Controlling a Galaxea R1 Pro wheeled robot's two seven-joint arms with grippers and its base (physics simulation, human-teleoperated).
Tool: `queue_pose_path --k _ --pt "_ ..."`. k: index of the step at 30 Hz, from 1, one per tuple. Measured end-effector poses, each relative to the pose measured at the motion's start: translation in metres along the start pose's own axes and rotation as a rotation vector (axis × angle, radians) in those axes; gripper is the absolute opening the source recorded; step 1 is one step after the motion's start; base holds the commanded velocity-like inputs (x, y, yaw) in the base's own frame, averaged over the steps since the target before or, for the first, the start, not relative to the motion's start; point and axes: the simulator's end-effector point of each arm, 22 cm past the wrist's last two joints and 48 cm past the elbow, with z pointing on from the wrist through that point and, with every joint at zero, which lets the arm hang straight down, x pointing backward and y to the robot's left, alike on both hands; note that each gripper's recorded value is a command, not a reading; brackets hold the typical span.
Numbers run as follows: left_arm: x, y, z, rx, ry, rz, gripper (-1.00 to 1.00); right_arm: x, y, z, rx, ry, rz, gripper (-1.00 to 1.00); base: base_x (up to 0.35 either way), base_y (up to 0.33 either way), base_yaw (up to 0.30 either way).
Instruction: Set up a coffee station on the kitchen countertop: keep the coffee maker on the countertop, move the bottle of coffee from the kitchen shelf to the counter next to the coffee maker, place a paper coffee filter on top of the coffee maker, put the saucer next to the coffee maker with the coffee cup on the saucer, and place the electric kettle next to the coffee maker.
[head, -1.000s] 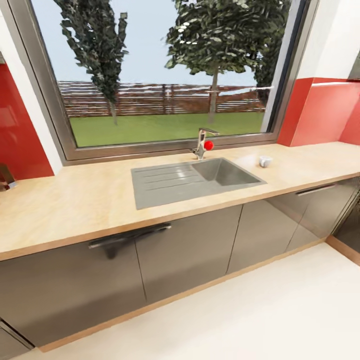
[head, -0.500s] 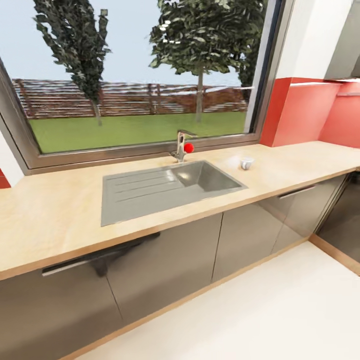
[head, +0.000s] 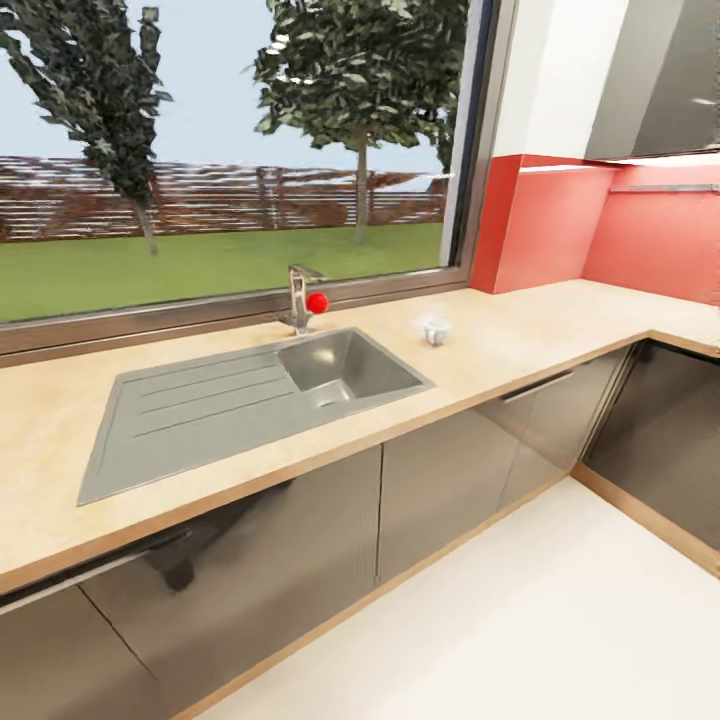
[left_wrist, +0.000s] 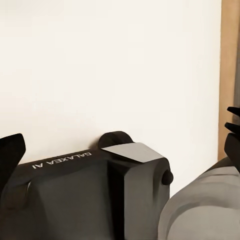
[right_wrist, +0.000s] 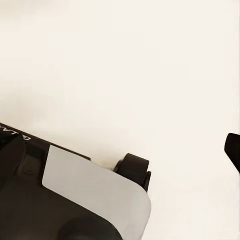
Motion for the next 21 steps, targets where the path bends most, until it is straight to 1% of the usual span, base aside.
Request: queue_pose_path --k 7,9,10,13,15,21 --pt "0.0 0.0 0.0 -0.001 -0.001 -0.001 1.0 0.0 0.0 0.0 0.0 0.0 0.0 1.0 0.152 -0.304 -0.009" --pt "0.0 0.003 0.0 -0.016 0.0 0.0 1.0 0.0 0.0 0.0 0.0 0.0 0.0 1.0 0.127 -0.312 -0.002" --pt "0.0 0.008 0.0 -0.036 0.0 0.0 1.0 0.0 0.0 0.0 0.0 0.0 0.0 1.0 0.117 -0.314 -0.001" --pt "0.0 0.015 0.0 -0.067 0.0 0.0 1.0 0.0 0.001 0.0 0.0 0.0 0.0 1.0 0.11 -0.316 -0.001" --pt "-0.002 0.019 -0.001 -0.085 -0.008 -0.007 1.0 0.0 0.001 0.0 0.0 0.0 0.0 1.0 0.103 -0.318 0.0" --pt "-0.006 0.021 -0.001 -0.093 -0.027 -0.023 1.0 0.0 0.001 0.0 0.0 0.0 0.0 1.0 0.101 -0.318 0.0"
